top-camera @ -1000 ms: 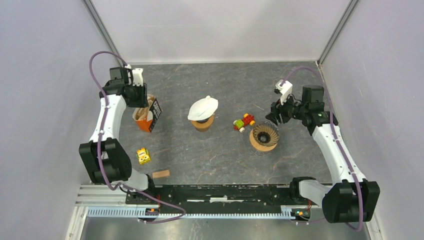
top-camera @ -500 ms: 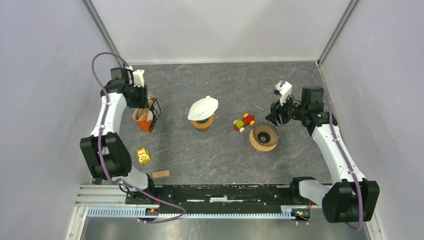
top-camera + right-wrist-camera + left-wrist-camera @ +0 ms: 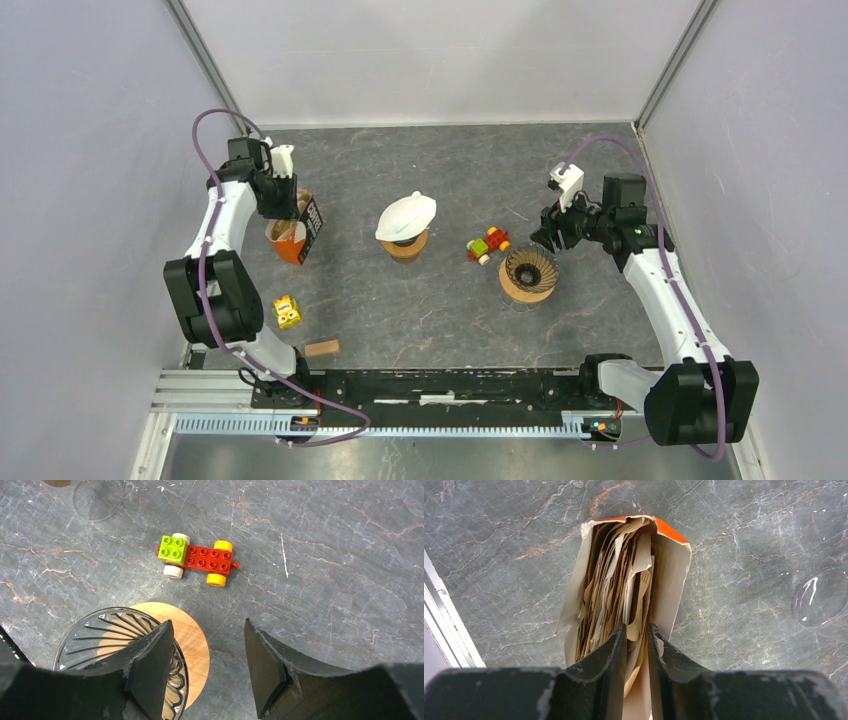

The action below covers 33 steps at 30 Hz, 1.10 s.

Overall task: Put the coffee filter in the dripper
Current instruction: Adjust the coffee filter in the coffee filter holder.

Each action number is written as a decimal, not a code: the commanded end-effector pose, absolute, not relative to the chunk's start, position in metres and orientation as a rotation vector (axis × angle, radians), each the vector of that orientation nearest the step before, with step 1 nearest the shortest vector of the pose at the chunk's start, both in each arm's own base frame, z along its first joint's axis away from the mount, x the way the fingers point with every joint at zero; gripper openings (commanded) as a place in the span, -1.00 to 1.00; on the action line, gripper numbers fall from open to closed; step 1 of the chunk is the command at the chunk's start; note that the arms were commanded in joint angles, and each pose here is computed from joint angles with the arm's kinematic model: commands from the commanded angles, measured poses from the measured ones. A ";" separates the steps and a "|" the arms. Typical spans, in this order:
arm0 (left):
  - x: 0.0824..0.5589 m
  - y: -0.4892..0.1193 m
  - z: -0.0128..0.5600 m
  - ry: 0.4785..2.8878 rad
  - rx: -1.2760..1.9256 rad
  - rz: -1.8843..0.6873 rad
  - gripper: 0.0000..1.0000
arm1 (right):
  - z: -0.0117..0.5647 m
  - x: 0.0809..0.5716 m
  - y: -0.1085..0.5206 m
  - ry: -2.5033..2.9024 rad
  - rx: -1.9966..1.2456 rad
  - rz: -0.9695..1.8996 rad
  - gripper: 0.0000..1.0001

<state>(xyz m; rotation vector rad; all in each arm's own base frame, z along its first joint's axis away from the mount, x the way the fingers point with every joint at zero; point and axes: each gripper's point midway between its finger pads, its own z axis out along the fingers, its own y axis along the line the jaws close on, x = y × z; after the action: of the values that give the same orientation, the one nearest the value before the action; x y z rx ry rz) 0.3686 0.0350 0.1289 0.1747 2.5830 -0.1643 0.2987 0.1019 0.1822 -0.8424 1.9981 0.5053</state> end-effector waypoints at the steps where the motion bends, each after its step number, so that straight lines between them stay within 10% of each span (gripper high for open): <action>1: 0.388 0.034 0.148 2.496 0.225 -0.175 -0.47 | 0.181 0.299 0.102 1.988 -0.832 0.508 0.21; 8: 0.392 0.035 0.157 2.482 0.225 -0.164 -0.95 | 0.180 0.299 0.101 1.992 -0.833 0.502 0.21; 20: 0.388 0.038 0.199 2.421 0.252 -0.119 -0.95 | 0.177 0.298 0.101 1.997 -0.832 0.505 0.21; 33: 0.389 0.044 0.151 2.530 0.297 -0.111 -0.22 | 0.175 0.296 0.100 2.000 -0.829 0.494 0.22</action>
<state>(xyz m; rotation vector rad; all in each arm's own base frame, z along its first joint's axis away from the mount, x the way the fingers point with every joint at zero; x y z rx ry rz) 0.3870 0.0397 0.1550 0.2272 2.5385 -0.1365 0.2967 0.1012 0.1727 -0.8388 2.0127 0.5076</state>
